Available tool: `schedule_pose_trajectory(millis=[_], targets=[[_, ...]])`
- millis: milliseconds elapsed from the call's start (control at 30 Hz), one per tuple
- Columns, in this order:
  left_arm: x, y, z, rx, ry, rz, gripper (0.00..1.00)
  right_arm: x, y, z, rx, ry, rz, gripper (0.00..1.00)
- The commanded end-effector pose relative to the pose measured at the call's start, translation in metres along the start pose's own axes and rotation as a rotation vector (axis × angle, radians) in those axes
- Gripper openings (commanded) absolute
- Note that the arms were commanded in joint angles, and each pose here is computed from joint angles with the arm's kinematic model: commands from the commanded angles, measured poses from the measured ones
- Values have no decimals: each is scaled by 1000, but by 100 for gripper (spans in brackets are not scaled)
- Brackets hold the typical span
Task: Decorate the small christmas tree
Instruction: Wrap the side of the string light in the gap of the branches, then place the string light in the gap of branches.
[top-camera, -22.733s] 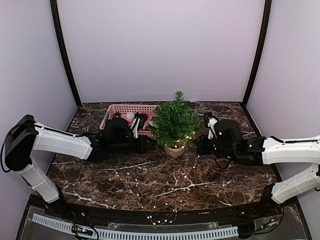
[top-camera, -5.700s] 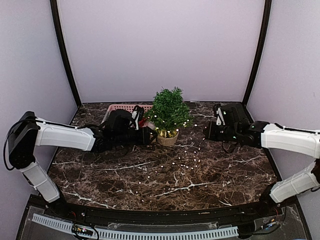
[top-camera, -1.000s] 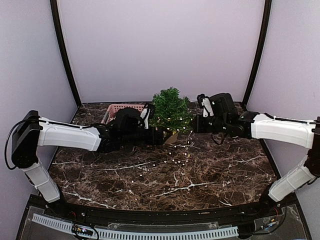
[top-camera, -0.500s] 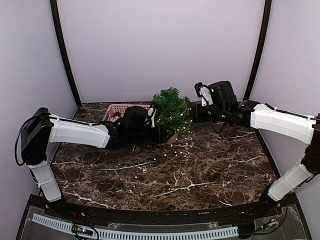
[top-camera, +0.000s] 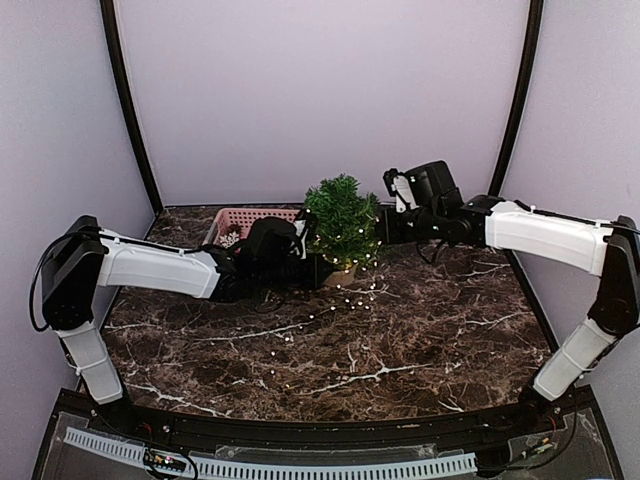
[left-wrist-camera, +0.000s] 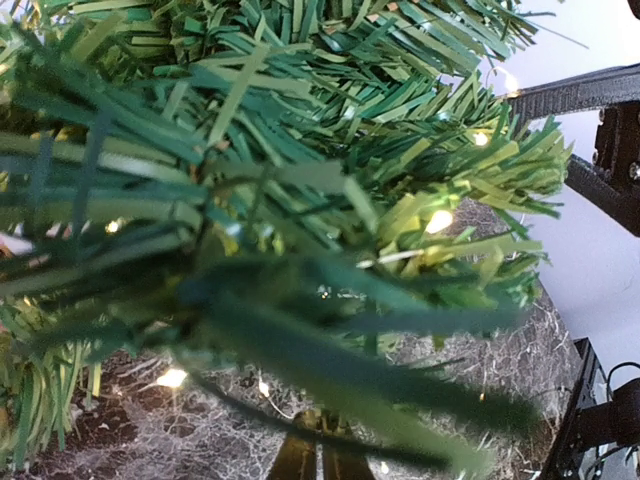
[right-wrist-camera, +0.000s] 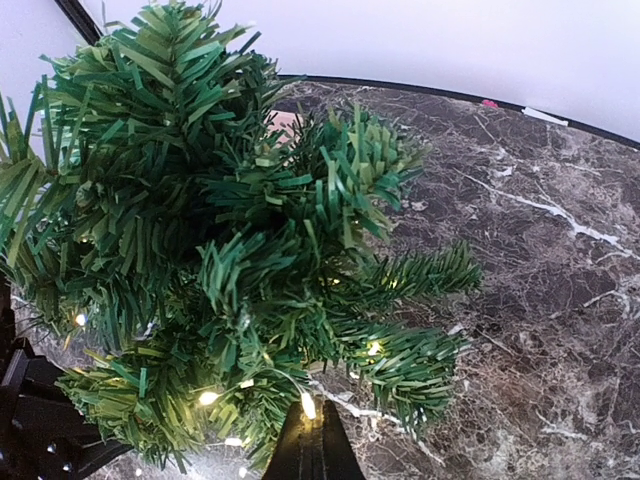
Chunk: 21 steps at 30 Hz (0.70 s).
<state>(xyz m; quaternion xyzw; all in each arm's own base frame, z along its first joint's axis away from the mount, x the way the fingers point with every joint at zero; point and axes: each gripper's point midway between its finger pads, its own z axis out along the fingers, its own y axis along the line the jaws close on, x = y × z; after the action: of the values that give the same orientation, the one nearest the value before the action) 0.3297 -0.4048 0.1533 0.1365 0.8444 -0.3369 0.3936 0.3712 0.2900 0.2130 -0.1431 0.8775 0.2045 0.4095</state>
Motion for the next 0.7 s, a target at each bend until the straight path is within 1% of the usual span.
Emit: schedule_pose_trajectory(millis=[0, 133, 233, 500, 667], targets=[[-11, 3, -16, -32, -38, 20, 4, -8, 5, 3, -40, -31, 27, 0], [-13, 7, -22, -47, -49, 26, 0, -7, 3, 10, -53, -25, 34, 0], [-13, 14, -26, -59, -52, 29, 0, -2, 6, 18, -81, -8, 38, 0], [-19, 24, -34, -64, -61, 32, 0, 28, 12, 34, -153, 58, 61, 0], [-18, 27, -37, -46, -55, 50, 0, 30, 13, 44, -167, 44, 60, 0]])
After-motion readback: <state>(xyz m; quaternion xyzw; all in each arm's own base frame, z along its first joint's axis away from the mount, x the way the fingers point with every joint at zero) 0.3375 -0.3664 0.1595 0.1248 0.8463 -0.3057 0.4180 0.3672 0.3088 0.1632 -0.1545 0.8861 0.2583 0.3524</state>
